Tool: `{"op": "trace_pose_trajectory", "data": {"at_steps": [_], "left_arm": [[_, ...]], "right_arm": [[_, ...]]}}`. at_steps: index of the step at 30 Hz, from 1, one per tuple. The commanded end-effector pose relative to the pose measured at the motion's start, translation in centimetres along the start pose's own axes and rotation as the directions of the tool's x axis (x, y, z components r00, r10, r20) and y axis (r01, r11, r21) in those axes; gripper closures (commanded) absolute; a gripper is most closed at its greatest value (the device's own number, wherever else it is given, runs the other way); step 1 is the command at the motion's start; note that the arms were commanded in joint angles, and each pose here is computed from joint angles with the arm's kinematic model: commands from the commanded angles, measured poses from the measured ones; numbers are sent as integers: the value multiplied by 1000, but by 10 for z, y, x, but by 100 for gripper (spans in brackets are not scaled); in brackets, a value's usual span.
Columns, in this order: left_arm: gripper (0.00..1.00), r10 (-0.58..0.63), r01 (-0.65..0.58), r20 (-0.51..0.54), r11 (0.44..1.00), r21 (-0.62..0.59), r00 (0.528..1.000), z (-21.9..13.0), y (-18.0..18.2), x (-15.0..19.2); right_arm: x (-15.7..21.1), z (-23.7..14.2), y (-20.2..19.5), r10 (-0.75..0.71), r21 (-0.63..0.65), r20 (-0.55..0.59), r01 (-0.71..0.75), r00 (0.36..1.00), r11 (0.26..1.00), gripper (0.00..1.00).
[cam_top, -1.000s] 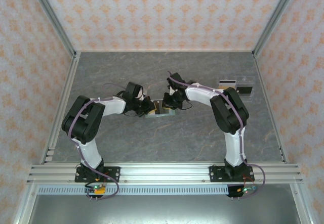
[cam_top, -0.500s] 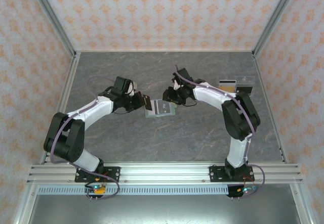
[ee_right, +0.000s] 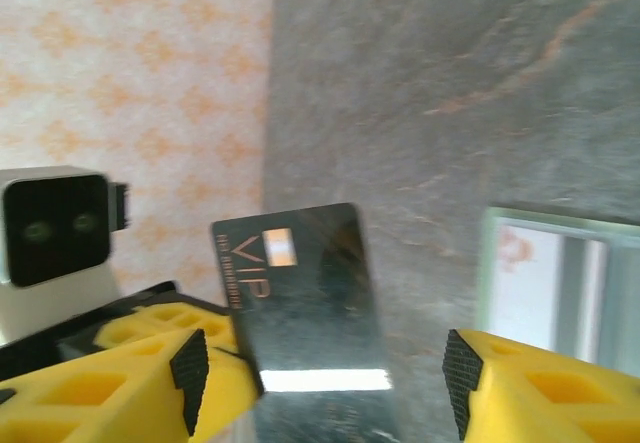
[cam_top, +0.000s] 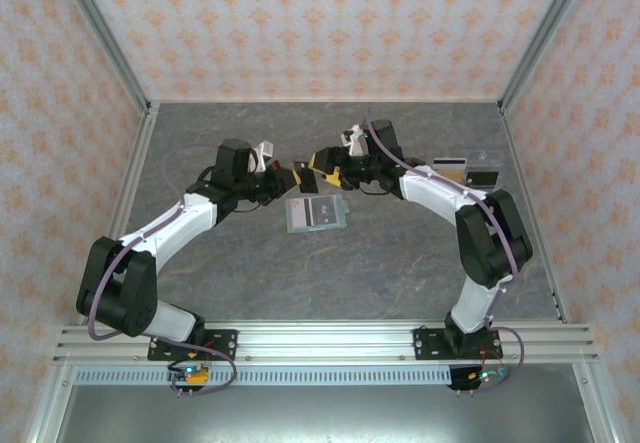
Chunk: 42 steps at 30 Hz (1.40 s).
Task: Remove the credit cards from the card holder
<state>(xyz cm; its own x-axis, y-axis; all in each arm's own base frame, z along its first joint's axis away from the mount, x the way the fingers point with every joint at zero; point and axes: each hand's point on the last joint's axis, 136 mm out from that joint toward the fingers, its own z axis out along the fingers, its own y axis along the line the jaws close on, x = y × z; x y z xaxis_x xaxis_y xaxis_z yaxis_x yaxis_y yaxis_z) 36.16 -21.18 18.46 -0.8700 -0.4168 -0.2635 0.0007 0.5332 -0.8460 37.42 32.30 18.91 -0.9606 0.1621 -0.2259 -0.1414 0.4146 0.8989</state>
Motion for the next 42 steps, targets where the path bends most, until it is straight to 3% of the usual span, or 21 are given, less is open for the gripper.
{"op": "trace_pose_trajectory", "data": {"at_steps": [1,7,11,17,18,20,24,27,30,37,42], "left_arm": [[100,-14,11,17,989,150,1000,-2,-36,-14],[100,-26,24,16,987,160,1000,-3,-38,-16],[100,-39,37,16,988,150,999,-3,-33,-16],[100,-54,52,17,995,87,998,-1,-20,-17],[94,-54,53,19,998,43,998,-1,-13,-16],[73,-45,47,34,996,-72,998,-5,5,-16],[37,-4,26,71,950,-310,997,-18,45,-19],[20,25,12,87,915,-403,996,-25,61,-22],[11,59,-3,100,878,-478,993,-34,75,-26],[0,137,-32,131,798,-602,982,-61,93,-35],[0,188,-47,132,727,-685,973,-80,105,-43]], "right_arm": [[2,4,22,8,-153,-43,-14,999,988,38],[0,2,26,16,-178,-39,-23,999,984,47],[-3,-2,26,19,-179,-27,-24,999,984,61],[-8,-9,9,41,-120,9,-39,999,992,90],[-9,-12,3,41,-87,25,-39,999,995,94],[-15,-21,-10,33,-6,71,-33,997,999,99],[-34,-56,-45,6,213,183,-45,983,976,100],[-50,-97,-80,-25,438,291,-110,956,892,100],[-62,-145,-109,-24,565,403,-228,915,793,100],[-66,-259,-151,-98,696,621,-490,777,525,100],[-62,-317,-178,-122,651,745,-675,656,348,100]]}}
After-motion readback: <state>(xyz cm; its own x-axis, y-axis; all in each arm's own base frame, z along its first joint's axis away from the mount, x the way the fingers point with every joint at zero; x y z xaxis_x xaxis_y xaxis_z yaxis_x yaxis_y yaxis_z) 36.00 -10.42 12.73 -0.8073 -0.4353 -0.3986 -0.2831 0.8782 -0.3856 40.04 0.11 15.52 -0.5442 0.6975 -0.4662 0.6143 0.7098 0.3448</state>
